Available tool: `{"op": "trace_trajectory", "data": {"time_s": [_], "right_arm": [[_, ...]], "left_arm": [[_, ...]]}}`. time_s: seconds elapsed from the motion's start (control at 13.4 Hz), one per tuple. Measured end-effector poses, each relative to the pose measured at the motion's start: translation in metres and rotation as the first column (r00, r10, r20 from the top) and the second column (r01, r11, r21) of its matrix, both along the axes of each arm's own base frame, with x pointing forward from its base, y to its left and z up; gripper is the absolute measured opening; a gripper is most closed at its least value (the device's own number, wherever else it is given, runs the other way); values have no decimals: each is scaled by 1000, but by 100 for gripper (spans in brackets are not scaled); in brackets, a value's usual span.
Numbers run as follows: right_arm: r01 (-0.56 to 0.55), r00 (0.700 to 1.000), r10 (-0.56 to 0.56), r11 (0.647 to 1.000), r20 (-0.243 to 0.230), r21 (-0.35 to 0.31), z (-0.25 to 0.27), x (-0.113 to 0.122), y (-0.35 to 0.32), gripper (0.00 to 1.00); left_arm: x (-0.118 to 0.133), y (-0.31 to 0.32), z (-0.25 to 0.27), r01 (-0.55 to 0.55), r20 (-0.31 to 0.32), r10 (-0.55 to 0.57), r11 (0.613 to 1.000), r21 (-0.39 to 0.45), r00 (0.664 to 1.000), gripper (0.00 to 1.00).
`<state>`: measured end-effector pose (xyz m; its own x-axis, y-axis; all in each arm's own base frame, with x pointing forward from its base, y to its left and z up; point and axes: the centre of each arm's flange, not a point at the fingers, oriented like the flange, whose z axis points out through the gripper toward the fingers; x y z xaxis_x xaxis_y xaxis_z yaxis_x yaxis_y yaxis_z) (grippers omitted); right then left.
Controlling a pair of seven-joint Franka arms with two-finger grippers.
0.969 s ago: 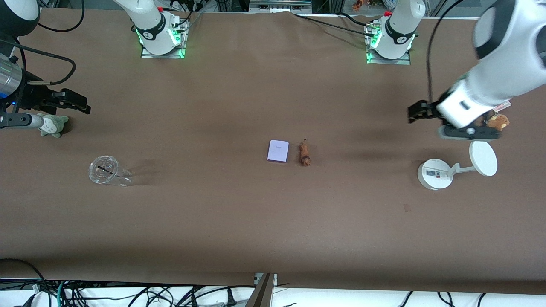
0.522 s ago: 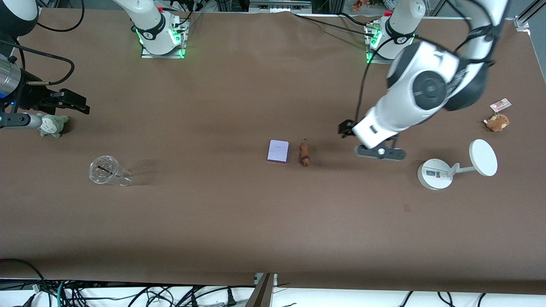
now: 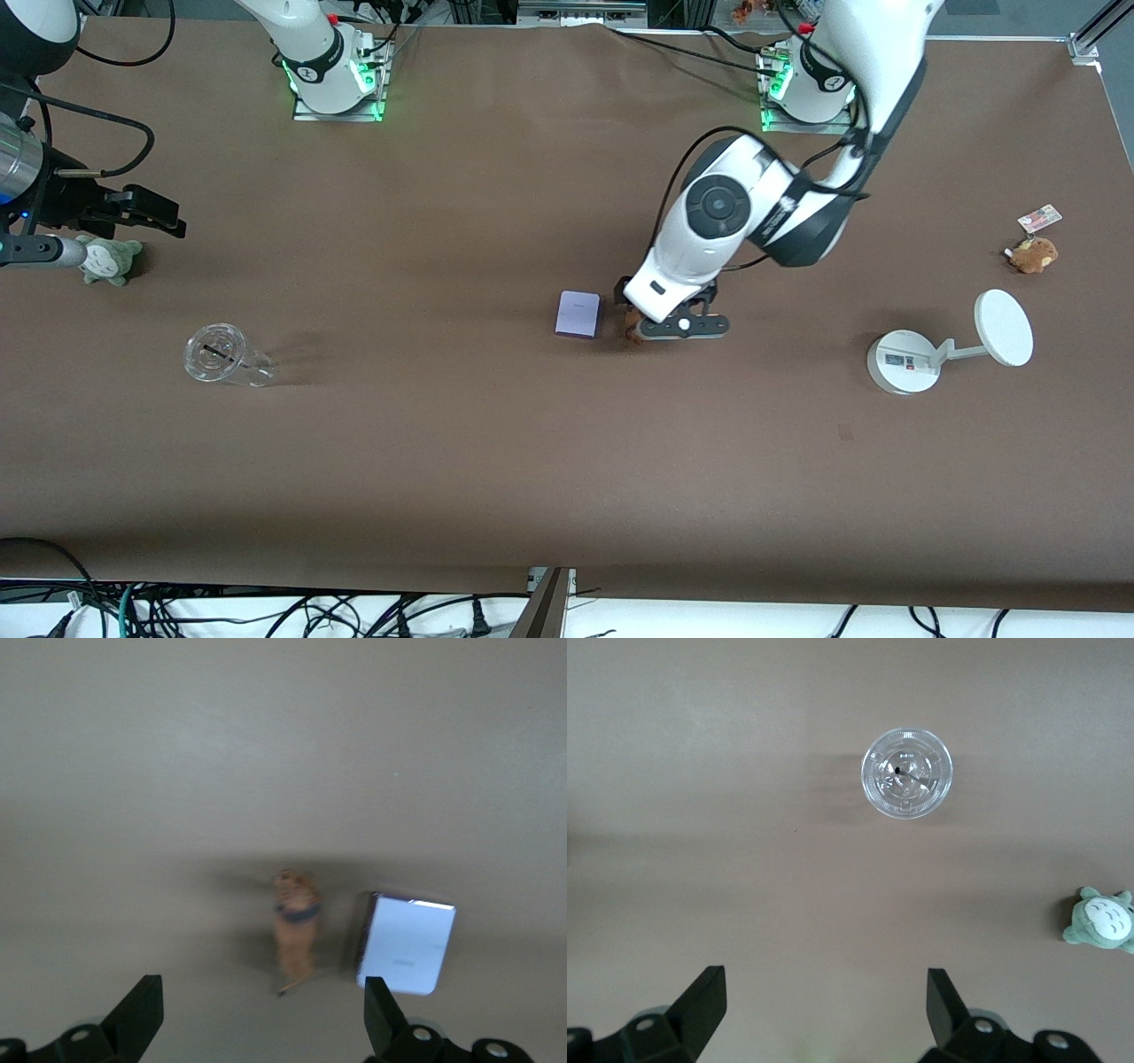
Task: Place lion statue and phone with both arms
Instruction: 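Reach the left gripper to the brown lion figurine and grasp it, then carry the lion toward the lamp while the right gripper reaches the phone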
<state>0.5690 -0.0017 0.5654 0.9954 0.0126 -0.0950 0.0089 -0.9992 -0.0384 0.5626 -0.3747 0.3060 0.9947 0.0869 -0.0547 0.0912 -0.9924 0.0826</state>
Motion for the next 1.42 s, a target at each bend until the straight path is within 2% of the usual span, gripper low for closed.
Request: {"op": "trace_trajectory", "data": {"time_s": [0.22,0.45,0.67,0.75,0.82,0.97,1.19,1.42], "right_arm": [[6,1000,-6,1000,-1,-1,-1,0,-4,100],[14,1000,-14,1000,-16,-4,-10,4,-8,100],[23,1000,-23,1000,-12,-6,-15,8,-13,100],[25,1000,-25,1000,-12,-8,-15,8,-14,100],[27,999,-27,1000,-18,-14,-18,9,-16,100],[32,999,-32,999,-39,-20,-30,13,-19,100],[30,997,-32,999,-68,-26,-46,18,-19,100],[28,994,-32,999,-102,-37,-61,21,-21,100]], "left_arm": [[-3,-14,-54,-5,-5,5,1000,-20,1000,100],[-6,-17,-83,20,13,-21,999,26,1000,100],[-17,-27,-104,23,5,-24,998,51,1000,100],[-19,-29,-110,27,-2,-27,998,54,1000,94],[-20,-28,-114,29,-5,-29,998,56,1000,93],[-17,-25,-116,27,0,-27,998,61,1000,73],[-8,-22,-108,14,16,-15,998,55,1000,37],[5,-11,-85,-7,29,5,998,70,1000,36]]}}
